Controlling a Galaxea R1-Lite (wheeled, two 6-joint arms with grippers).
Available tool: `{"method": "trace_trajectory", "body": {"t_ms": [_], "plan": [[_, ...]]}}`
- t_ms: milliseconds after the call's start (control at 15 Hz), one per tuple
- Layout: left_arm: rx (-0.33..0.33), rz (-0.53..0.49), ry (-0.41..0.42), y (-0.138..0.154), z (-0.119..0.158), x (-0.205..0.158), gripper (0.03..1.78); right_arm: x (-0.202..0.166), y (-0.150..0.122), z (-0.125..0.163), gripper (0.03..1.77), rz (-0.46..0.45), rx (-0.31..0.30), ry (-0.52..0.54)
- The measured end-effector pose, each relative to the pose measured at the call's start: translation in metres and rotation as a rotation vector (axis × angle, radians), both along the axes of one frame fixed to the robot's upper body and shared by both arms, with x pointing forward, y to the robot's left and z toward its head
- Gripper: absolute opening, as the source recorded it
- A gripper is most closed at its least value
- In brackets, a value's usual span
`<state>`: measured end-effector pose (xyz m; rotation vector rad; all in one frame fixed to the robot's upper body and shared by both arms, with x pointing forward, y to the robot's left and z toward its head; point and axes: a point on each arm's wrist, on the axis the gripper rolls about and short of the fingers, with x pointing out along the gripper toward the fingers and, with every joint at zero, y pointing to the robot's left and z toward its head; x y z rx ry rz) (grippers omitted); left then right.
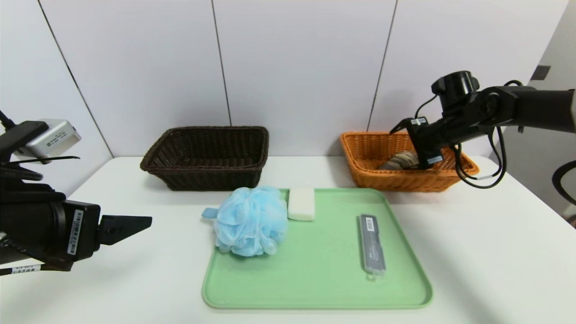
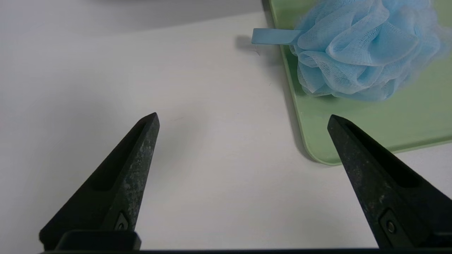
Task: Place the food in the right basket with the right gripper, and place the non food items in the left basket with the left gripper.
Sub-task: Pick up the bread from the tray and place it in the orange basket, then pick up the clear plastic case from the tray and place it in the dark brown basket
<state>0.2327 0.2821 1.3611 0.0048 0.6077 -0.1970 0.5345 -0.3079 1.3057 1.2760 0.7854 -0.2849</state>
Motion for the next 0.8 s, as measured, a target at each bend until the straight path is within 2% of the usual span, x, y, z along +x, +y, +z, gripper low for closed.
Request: {"method": "trace_trajectory", "body": {"t_ms": [200,467,667,800], "plan": [[-0.003,0.0,-0.005,0.0,0.001,0.0,1.69,-0.01,0.005,0.023,1.68,0.014,0.006,-0.058],[-0.008,-0.001,-0.015,0.0,0.003,-0.002,1.69,-0.044,0.024,0.076,1.69,0.093,-0.017,-0.198],[-0.013,-0.004,-0.023,0.001,0.004,-0.003,1.69,-0.086,0.042,0.12,1.69,0.237,-0.129,-0.329],[-0.015,-0.007,-0.032,0.001,0.007,-0.004,1.69,-0.112,0.053,0.136,1.69,0.357,-0.257,-0.379]]}}
